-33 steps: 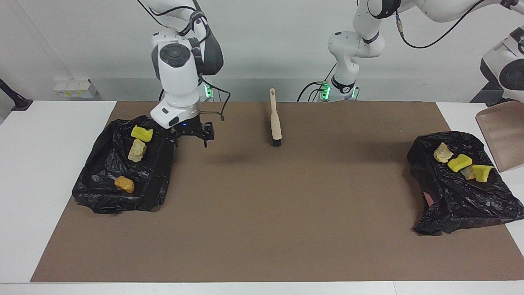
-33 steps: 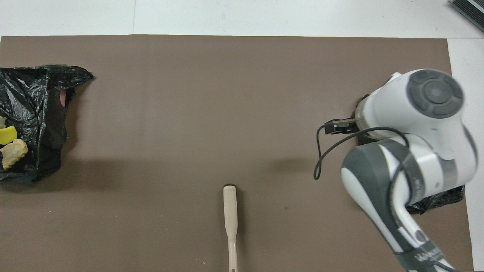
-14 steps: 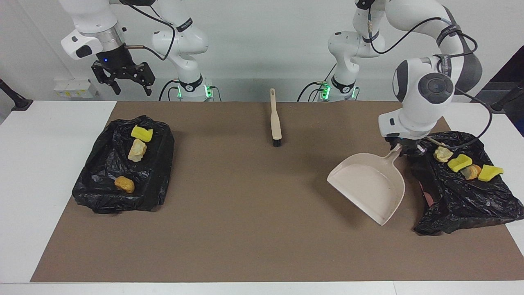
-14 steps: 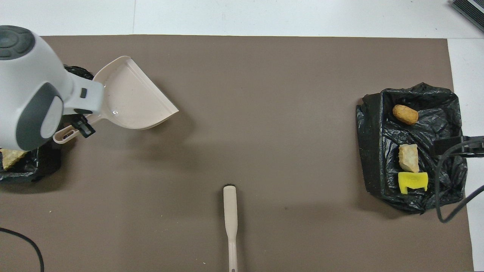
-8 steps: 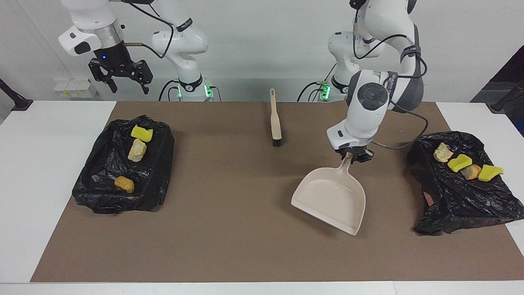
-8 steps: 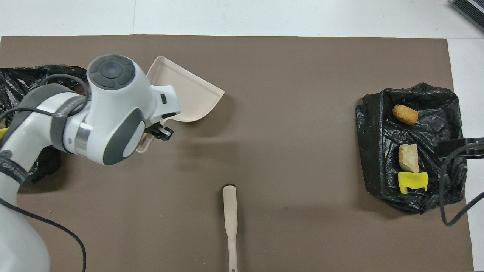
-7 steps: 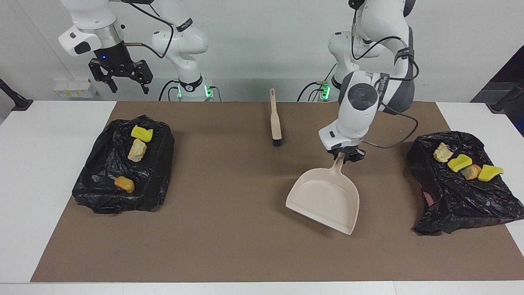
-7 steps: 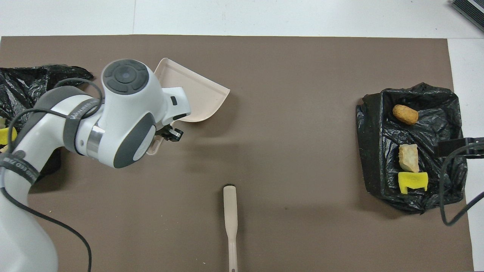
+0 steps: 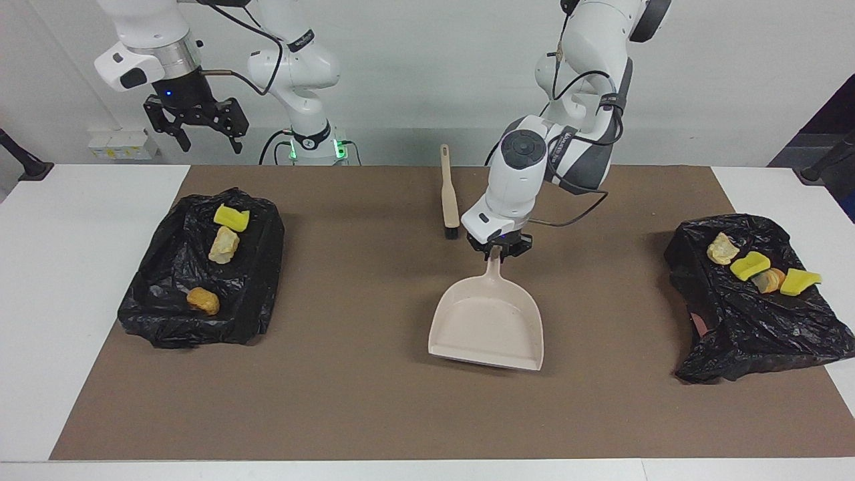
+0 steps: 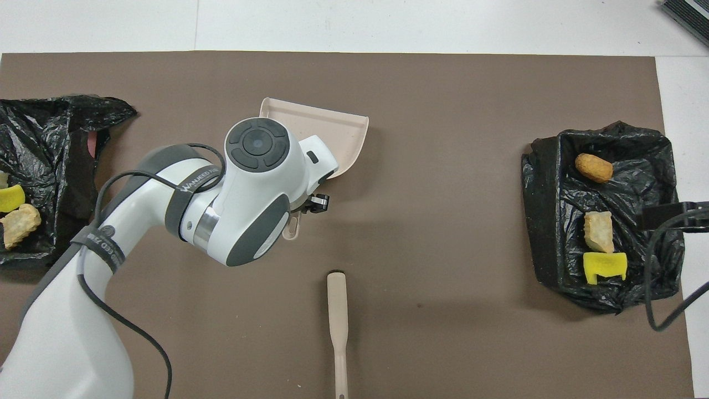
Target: Sweep and dump trash in bin
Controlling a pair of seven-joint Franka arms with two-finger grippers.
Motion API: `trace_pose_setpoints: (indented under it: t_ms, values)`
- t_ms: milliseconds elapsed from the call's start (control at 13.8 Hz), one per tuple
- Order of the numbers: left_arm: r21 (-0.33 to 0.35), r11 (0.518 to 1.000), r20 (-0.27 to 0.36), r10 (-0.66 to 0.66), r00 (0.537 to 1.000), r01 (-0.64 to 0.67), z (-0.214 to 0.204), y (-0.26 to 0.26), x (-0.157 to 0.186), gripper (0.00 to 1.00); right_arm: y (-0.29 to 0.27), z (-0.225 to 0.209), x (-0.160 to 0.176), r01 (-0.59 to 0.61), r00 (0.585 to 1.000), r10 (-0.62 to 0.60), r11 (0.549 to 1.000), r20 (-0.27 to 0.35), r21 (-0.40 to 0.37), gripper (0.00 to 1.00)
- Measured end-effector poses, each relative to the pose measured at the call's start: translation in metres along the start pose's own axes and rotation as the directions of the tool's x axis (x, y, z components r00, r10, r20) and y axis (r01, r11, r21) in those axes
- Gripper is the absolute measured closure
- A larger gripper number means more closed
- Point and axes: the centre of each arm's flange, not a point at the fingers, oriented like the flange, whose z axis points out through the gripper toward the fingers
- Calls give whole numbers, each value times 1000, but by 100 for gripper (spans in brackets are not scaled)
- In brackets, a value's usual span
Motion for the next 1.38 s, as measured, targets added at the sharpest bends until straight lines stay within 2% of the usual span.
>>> trace_pose_setpoints:
  t_ms: [363, 654, 799, 1017, 1090, 1380]
  values:
    - [-17, 996, 35, -92, 995, 92, 43, 40, -4, 69, 0, 0, 0, 0, 1000, 0, 1000, 0, 0, 0]
    - [-19, 995, 34, -98, 995, 99, 42, 40, -3, 66, 0, 0, 0, 0, 1000, 0, 1000, 1, 0, 0]
    - [-16, 995, 39, -98, 994, 99, 42, 40, -4, 50, 0, 0, 0, 0, 1000, 0, 1000, 1, 0, 0]
    - [12, 994, 56, -111, 992, 111, 34, 30, -5, 17, 0, 0, 0, -1, 1000, 1, 1000, 1, 0, 0]
    - [27, 992, 52, -127, 991, 126, 25, 19, -4, 2, 0, 0, 0, -1, 1000, 1, 1000, 1, 0, 0]
    - [92, 990, 39, -114, 993, 110, -27, -51, -4, 0, 1, 0, 0, -1, 1000, 1, 1000, 1, 0, 0]
